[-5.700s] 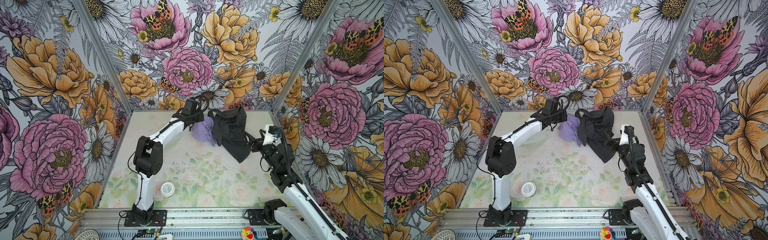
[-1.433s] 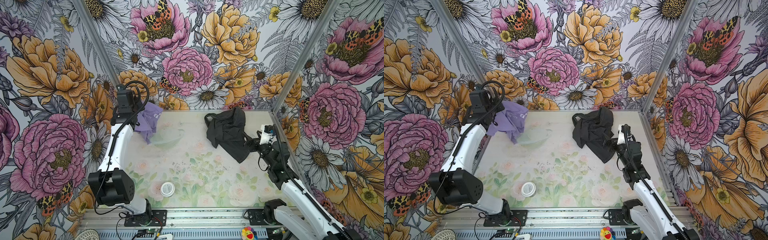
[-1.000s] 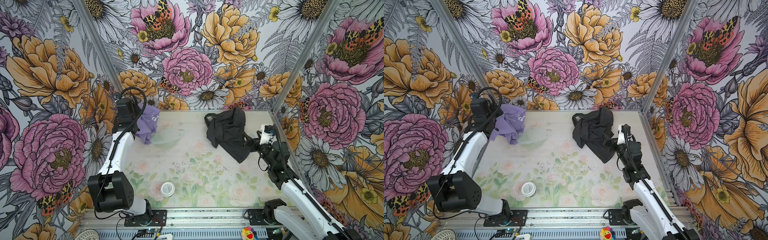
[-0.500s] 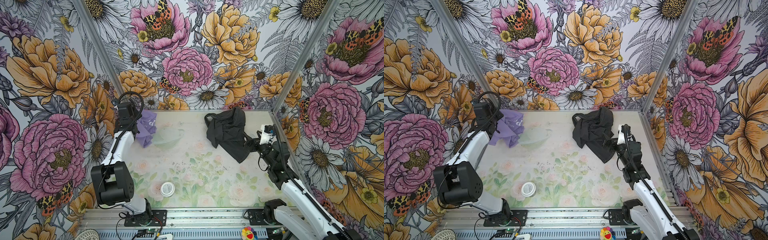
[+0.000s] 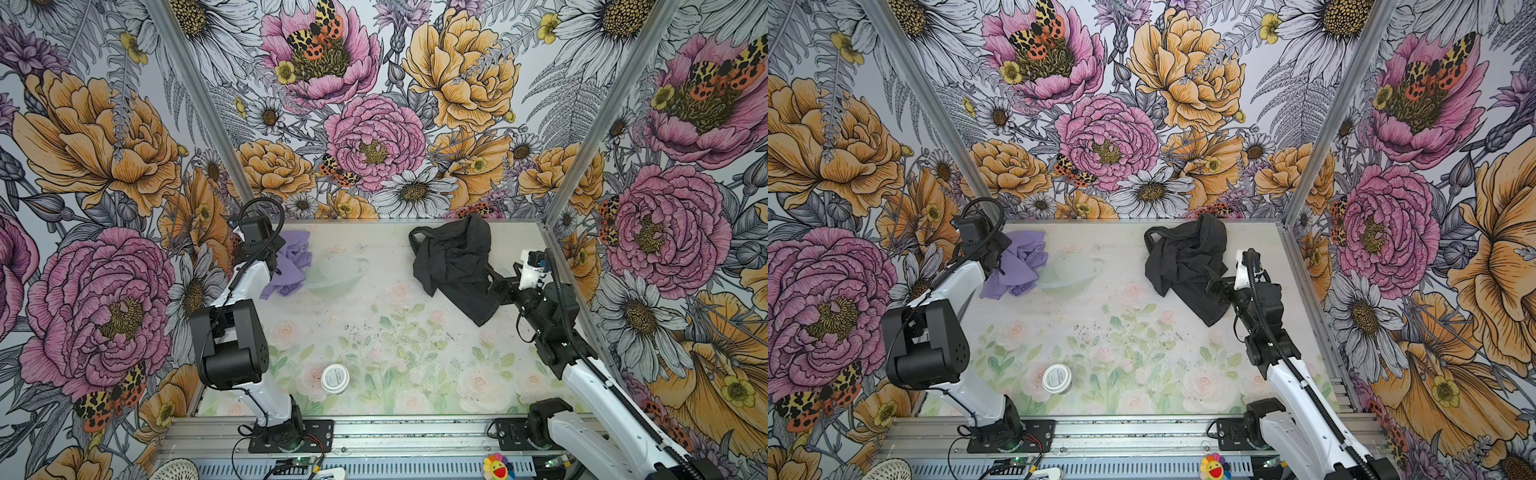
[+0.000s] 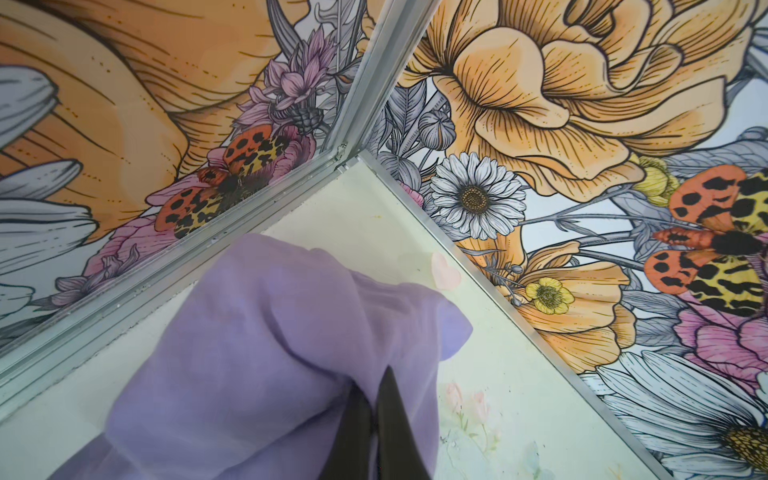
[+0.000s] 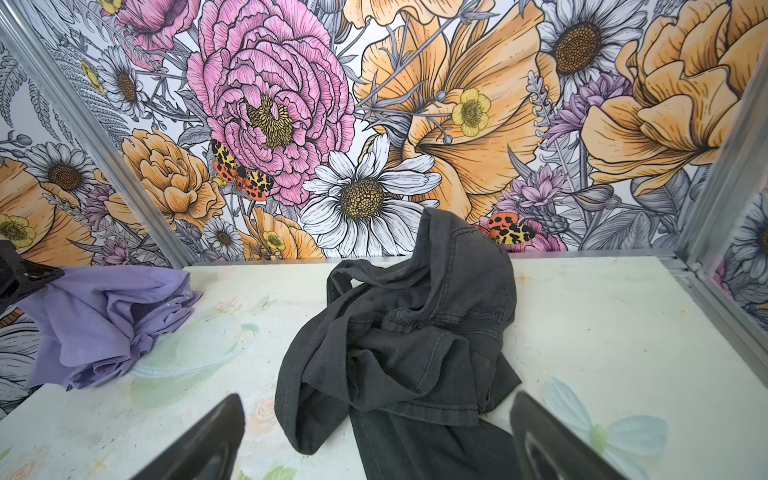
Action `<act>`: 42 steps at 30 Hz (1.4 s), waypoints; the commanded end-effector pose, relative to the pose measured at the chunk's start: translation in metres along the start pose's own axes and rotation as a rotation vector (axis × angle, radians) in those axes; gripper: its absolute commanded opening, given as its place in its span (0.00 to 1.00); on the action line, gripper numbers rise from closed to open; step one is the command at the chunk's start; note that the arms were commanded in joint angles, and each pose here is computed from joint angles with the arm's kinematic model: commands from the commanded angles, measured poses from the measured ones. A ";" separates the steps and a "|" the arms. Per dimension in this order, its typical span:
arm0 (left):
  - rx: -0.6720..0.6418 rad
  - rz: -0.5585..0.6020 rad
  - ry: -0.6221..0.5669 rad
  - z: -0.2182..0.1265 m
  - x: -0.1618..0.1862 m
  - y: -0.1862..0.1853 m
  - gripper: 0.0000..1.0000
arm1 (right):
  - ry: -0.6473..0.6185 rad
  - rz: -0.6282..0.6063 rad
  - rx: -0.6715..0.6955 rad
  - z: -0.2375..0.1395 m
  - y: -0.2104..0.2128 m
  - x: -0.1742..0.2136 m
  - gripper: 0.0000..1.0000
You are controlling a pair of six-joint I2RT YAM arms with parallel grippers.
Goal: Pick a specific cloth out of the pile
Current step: 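Lower the lavender t-shirt onto the table and open the left gripper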
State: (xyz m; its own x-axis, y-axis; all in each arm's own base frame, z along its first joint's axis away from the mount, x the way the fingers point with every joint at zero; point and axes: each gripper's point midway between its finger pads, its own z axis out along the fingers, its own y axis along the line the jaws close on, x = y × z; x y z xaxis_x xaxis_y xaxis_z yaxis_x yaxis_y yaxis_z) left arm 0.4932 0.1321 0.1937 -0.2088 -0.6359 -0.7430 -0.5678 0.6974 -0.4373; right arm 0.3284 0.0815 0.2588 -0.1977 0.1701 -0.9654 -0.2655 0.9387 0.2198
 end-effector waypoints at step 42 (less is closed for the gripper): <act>-0.047 -0.037 0.097 0.010 0.031 0.018 0.54 | 0.001 0.003 -0.018 0.003 0.007 -0.013 1.00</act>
State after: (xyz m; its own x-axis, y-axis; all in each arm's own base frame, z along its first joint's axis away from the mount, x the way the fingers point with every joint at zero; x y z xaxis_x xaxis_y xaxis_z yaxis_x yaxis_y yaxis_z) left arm 0.4878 0.1251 0.1240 -0.3042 -0.7216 -0.6218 -0.6380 0.6391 -0.4295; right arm 0.3322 0.0822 0.2554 -0.2292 0.1644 -0.9594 -0.2586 0.9399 0.2229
